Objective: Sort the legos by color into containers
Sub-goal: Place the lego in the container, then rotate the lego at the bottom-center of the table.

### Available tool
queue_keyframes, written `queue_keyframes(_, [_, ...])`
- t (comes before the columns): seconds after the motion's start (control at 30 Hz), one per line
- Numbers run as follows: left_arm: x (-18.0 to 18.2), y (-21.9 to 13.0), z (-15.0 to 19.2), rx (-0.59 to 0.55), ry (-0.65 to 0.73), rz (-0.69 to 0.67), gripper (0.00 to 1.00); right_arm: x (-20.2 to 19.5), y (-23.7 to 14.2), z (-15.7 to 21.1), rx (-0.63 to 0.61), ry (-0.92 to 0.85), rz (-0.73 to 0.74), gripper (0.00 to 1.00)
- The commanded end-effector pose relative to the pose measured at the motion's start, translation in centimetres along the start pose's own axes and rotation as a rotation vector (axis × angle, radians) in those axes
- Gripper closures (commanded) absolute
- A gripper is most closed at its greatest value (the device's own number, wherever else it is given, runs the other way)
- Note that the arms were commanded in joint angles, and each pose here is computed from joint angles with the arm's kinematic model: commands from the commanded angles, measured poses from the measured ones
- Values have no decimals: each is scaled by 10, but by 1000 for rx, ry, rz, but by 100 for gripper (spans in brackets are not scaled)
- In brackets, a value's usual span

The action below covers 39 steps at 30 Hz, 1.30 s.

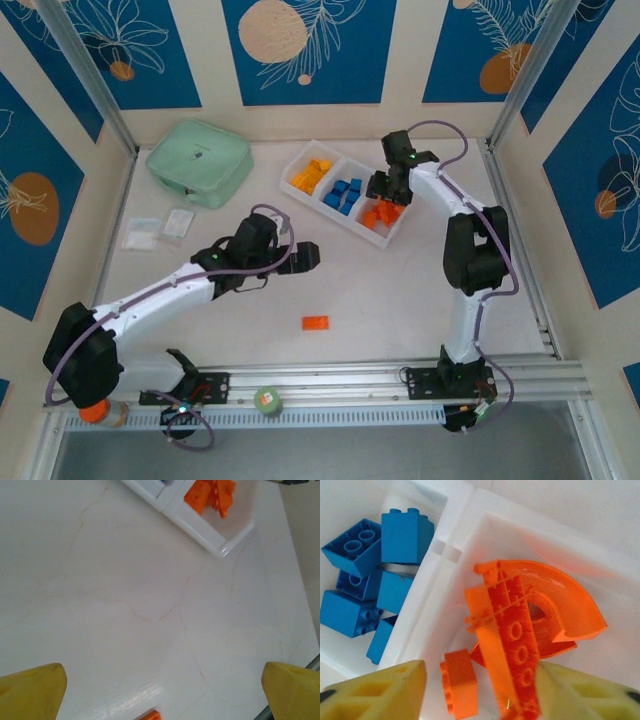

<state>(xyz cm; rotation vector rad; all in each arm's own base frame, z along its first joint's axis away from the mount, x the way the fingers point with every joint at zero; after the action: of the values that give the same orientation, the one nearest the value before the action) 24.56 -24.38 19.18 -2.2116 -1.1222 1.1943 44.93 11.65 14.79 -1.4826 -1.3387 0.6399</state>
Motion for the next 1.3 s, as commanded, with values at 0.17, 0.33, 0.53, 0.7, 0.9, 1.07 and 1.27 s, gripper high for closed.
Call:
queue_keyframes(0.17, [-14, -8, -12, -23, 26, 67, 1, 18, -62, 26, -52, -60, -108, 32])
queue_keyframes(0.33, [-15, -17, -10, -23, 33, 74, 1, 28, -85, 67, -33, -133, -162, 27])
queue_keyframes(0.53, [-11, -36, -1, -30, 45, 72, 1, 35, -105, 121, 6, -259, -162, 24])
queue_keyframes(0.7, [4, -55, 18, -23, 44, 27, 1, 36, -118, 173, 51, -381, -172, 21])
queue_keyframes(0.9, [31, -75, 47, -20, 12, -52, 1, 32, -109, 247, 176, -533, -161, 18])
queue_keyframes(1.07, [50, -82, 70, -19, -51, -82, 1, 33, -104, 298, 243, -703, -140, 15])
queue_keyframes(1.27, [65, -87, 86, -22, -84, -125, 1, 33, -89, 337, 311, -780, -129, 12])
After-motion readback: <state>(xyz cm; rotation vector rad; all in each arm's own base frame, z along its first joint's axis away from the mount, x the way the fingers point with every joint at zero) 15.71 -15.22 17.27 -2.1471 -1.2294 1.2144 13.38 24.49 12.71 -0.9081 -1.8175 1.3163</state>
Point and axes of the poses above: each hand's point on the last joint's axis, 136 mm out from that joint toward the fingers, its own y axis out along the fingers, its own x axis along the line the jaws close on, z = x × y, the point moved 4 cm from there along -y, back along the fingers, and after that the axes turned 6 degrees about y, right-handed, at the moved point
